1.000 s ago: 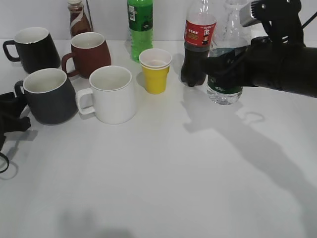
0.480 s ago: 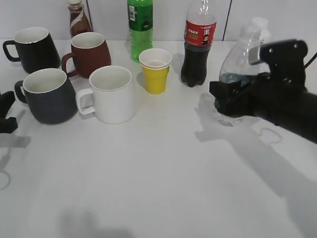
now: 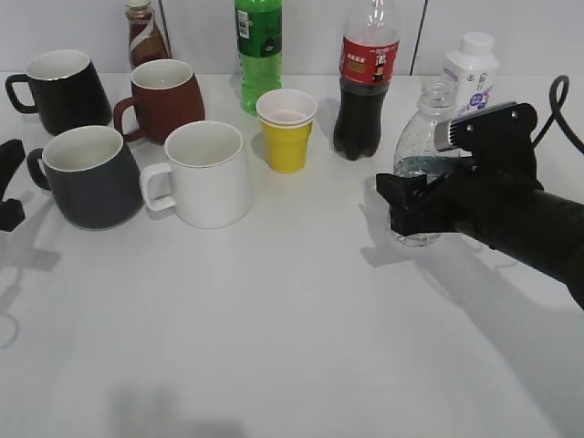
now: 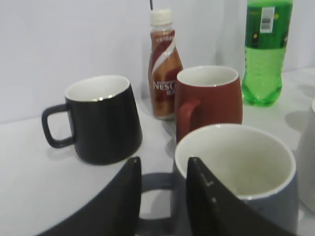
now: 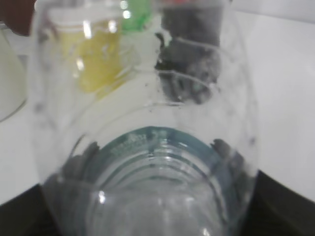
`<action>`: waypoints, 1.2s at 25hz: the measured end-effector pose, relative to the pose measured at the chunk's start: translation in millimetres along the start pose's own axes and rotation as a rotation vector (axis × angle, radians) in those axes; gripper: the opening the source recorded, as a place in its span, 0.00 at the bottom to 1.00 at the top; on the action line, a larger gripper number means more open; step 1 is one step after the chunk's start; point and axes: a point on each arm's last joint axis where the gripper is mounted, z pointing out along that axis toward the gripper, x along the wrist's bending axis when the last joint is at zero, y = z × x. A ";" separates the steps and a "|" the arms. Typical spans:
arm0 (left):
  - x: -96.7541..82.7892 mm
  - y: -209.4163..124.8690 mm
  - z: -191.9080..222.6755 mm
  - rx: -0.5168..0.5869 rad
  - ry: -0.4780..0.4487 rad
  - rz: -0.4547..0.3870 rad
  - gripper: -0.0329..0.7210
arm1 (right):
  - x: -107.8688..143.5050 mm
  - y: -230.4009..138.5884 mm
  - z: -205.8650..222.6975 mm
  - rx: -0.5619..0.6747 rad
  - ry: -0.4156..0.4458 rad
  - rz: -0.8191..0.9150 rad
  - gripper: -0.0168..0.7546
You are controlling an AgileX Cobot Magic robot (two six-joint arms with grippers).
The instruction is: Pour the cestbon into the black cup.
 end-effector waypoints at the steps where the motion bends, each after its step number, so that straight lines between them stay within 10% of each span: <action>1: -0.1 1.7 -0.4 -0.007 0.000 0.003 0.36 | -0.3 0.0 0.0 0.000 -0.004 -0.002 0.69; 16: -2.6 33.1 -15.7 -0.045 -0.008 0.067 0.36 | -0.7 15.0 -4.6 -0.090 -0.012 -0.005 0.79; 30: -2.0 144.2 -94.7 0.016 0.178 -0.040 0.50 | 5.1 133.6 -107.1 -0.152 -0.050 -0.109 0.80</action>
